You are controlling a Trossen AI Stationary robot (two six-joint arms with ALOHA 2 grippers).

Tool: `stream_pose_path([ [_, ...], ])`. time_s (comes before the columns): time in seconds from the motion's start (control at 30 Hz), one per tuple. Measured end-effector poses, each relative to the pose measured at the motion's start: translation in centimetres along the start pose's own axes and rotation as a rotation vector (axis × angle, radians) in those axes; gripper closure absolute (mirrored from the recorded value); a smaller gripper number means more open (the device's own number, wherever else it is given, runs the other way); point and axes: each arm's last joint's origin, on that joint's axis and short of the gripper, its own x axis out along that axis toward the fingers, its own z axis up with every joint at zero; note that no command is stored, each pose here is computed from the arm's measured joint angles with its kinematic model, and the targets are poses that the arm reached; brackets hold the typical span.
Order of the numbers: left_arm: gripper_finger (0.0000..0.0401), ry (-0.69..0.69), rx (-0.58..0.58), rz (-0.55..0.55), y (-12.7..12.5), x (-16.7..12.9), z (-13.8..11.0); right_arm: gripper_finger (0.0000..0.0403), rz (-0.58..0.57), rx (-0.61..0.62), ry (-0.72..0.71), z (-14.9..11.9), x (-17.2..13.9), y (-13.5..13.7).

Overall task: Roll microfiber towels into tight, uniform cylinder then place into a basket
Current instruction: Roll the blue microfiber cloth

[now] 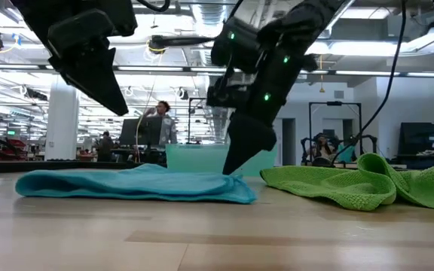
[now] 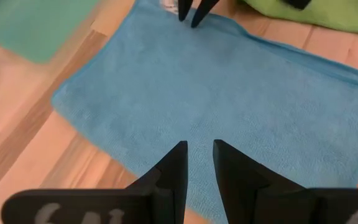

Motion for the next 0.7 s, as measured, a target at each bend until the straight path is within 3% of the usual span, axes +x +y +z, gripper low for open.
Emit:
stream_pose_path([
  [0.43,0.0331,0.006,0.003,-0.003,0.0,0.0,0.0,0.0311,0.048,-0.056,-0.098,0.9,-9.2,2.8],
  [0.7,0.0307,0.005,0.001,-0.004,0.0,0.0,0.0,0.0311,-0.089,-0.137,-0.174,0.1,-13.9,6.1],
])
